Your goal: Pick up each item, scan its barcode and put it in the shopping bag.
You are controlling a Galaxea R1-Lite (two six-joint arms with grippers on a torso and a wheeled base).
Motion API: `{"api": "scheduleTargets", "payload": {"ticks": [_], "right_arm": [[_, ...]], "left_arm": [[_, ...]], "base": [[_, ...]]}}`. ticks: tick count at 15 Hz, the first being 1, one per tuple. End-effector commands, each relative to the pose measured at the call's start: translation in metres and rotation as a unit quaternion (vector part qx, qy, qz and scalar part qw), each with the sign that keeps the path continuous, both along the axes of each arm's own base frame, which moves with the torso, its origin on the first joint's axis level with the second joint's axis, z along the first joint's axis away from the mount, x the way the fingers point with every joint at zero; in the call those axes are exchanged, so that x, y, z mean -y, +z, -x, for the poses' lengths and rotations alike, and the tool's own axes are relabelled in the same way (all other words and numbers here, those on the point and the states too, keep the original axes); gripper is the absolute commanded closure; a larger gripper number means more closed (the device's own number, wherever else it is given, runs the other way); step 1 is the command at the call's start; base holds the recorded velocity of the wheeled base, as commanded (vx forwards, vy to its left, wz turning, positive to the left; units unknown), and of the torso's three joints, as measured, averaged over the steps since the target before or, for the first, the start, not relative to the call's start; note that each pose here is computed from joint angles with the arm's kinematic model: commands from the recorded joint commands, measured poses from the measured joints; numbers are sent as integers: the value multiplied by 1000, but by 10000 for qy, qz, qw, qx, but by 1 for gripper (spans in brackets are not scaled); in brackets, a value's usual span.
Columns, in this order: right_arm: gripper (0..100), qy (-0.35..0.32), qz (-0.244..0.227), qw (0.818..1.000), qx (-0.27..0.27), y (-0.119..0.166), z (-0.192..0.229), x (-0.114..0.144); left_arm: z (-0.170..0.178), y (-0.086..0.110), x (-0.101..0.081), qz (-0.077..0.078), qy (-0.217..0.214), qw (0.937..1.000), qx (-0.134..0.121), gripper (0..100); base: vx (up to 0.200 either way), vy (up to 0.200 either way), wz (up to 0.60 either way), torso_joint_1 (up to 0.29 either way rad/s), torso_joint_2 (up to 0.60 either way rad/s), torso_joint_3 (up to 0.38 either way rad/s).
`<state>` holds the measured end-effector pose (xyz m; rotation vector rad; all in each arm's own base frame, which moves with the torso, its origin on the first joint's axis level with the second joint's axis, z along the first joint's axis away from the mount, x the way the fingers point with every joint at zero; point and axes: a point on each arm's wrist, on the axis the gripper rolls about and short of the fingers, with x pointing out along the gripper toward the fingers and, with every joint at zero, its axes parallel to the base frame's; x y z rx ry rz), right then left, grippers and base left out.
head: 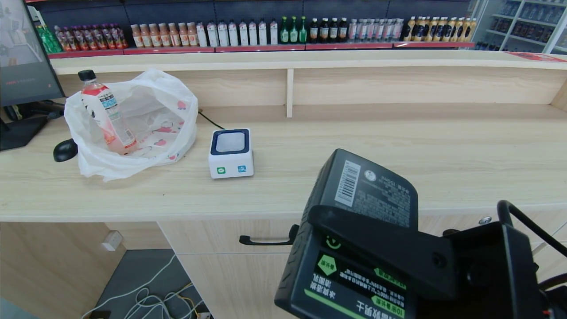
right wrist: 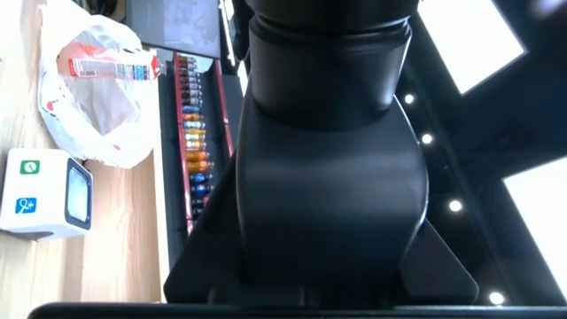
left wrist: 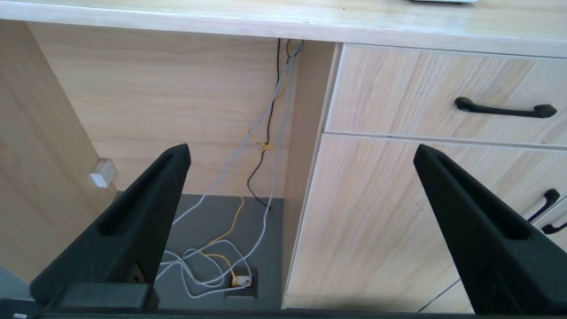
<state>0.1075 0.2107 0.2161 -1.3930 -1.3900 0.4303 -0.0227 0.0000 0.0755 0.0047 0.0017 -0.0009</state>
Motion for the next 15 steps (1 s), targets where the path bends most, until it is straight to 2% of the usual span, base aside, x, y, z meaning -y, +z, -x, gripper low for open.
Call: {"api": "scheduleTargets", "payload": {"ticks": [1, 6, 9, 11, 13, 14, 15], "right_arm": [[100, 3, 3, 10000, 2, 0, 0, 0], [100, -18, 38, 9999, -118, -3, -2, 3], [100, 104, -88, 9959, -892, -9, -9, 8], [100, 237, -377, 9869, -1551, -7, -13, 12], [100, 566, -777, 9588, -2673, -9, -21, 17], [100, 771, -994, 9384, -3219, -10, -23, 19], [100, 1049, -1217, 9092, -3841, -11, -24, 19]], "left_arm": [[0, 0, 0, 0, 4, 10000, 1, 0], [0, 0, 0, 0, -3, 10000, 1, 0], [0, 0, 0, 0, -3, 10000, 1, 0], [0, 0, 0, 0, -3, 10000, 1, 0], [0, 0, 0, 0, 4, 10000, 1, 0], [0, 0, 0, 0, 4, 10000, 1, 0], [0, 0, 0, 0, -3, 10000, 1, 0]], "base": [[0, 0, 0, 0, 0, 0], [0, 0, 0, 0, 0, 0], [0, 0, 0, 0, 0, 0], [0, 0, 0, 0, 0, 0], [0, 0, 0, 0, 0, 0], [0, 0, 0, 0, 0, 0], [0, 0, 0, 0, 0, 0]]}}
